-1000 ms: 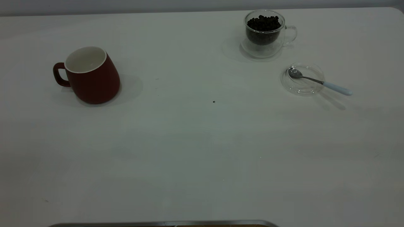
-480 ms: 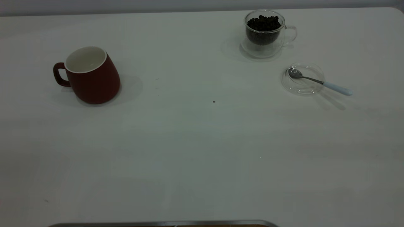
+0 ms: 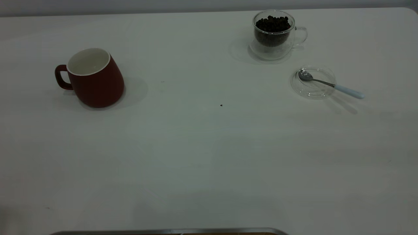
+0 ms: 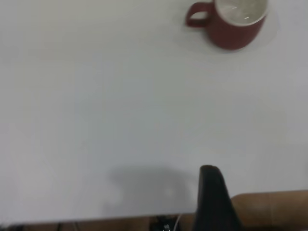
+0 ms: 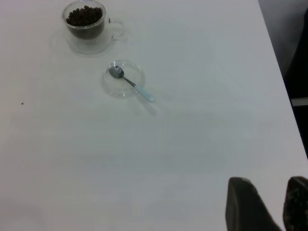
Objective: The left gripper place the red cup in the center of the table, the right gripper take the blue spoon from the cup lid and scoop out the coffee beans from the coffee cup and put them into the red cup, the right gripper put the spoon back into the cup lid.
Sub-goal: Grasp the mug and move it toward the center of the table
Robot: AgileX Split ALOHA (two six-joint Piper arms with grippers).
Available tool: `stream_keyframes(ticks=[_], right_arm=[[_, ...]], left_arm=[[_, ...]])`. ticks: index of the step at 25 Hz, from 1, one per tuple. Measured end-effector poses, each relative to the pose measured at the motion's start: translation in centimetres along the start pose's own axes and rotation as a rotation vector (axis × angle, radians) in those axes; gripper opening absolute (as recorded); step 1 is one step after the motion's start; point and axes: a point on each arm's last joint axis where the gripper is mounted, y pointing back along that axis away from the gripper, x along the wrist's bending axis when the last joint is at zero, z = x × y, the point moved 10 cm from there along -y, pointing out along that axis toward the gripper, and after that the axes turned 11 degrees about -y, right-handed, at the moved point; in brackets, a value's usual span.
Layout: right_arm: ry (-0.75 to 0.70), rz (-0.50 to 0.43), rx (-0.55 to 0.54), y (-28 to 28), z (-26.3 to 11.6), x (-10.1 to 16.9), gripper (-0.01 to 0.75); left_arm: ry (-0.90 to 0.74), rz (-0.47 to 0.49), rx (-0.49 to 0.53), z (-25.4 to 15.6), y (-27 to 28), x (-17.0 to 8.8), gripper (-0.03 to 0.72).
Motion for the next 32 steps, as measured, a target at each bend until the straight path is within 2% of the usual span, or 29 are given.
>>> stream_keyframes(ticks=[3,6,13,23,32], right_arm=[[0.000,0.000,0.000,0.0,0.0,0.0,0.238],[0.000,0.000,0.000,0.0,0.0,0.0,0.238],[0.000,0.000,0.000,0.0,0.0,0.0,0.238],[0.000,0.000,0.000,0.0,0.0,0.0,0.238],[0.000,0.000,0.000,0.0,0.0,0.0,0.238]], left_arm=[[-0.040,-0.072,0.021,2.5,-3.1,-0.7,0.611],[-0.071,-0.123,0.029,4.4,-5.8,-1.2,0.636],[-0.117,-0.215,0.133,5.7,-11.6,-1.9,0.636],[-0.136,-0.252,0.271,6.3,-20.4,-1.9,0.621],[-0.303,-0.322,0.323,8.3,-29.7,-6.1,0.598]])
